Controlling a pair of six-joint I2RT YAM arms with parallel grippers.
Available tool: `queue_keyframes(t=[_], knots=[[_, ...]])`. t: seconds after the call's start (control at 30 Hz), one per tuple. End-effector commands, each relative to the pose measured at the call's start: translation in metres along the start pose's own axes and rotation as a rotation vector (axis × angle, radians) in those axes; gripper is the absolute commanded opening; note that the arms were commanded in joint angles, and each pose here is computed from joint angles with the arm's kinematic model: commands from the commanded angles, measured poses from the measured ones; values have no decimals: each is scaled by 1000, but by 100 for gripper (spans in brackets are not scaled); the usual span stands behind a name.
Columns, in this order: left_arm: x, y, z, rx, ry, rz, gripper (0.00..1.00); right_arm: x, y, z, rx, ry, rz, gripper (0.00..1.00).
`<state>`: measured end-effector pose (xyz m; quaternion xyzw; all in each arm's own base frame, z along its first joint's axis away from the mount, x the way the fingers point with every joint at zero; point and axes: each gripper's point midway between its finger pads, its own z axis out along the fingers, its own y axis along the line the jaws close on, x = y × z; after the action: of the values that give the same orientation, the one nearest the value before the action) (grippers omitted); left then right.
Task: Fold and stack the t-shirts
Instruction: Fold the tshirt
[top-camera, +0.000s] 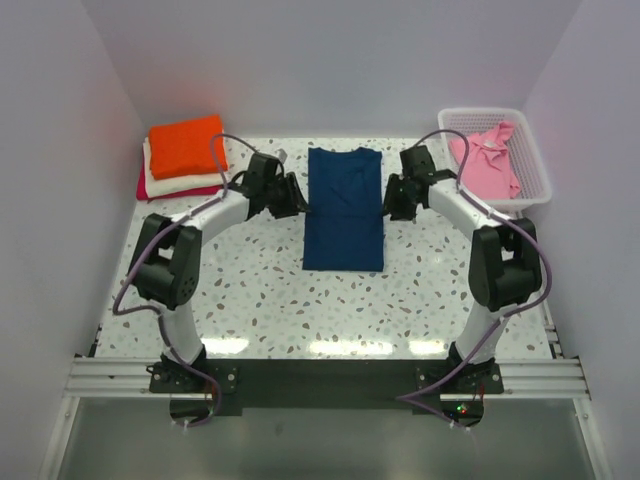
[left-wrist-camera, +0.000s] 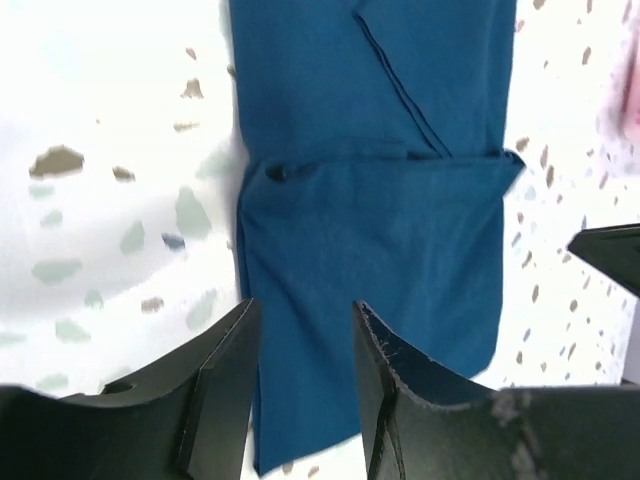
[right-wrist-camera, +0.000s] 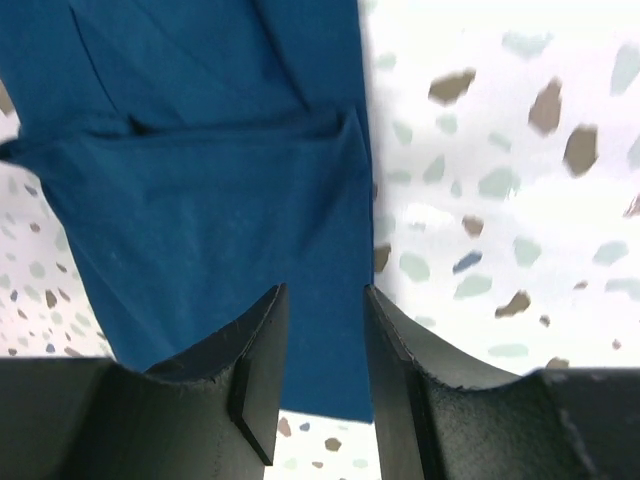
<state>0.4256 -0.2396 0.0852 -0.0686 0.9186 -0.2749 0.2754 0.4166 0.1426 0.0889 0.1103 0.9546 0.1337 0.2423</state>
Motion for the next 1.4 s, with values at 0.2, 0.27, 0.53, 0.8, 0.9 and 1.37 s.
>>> queue_keyframes(t=[0.2, 0.27, 0.53, 0.8, 0.9, 1.37], knots=[[61, -28, -25, 102, 22, 21, 44, 61, 22, -24, -46, 17, -24, 38], [72, -30, -23, 107, 25, 29, 43, 69, 23, -23, -61, 16, -21, 38], [122, 2, -6, 40, 100, 12, 38, 122, -16, 6, 33, 123, -38, 35], [149, 32, -8, -72, 145, 23, 36, 141, -37, 7, 93, 149, -55, 39], [159, 46, -9, -125, 166, 23, 35, 146, -41, 8, 99, 158, -53, 39], [148, 57, -38, -216, 113, 47, 46, 150, -42, 10, 96, 160, -49, 33]])
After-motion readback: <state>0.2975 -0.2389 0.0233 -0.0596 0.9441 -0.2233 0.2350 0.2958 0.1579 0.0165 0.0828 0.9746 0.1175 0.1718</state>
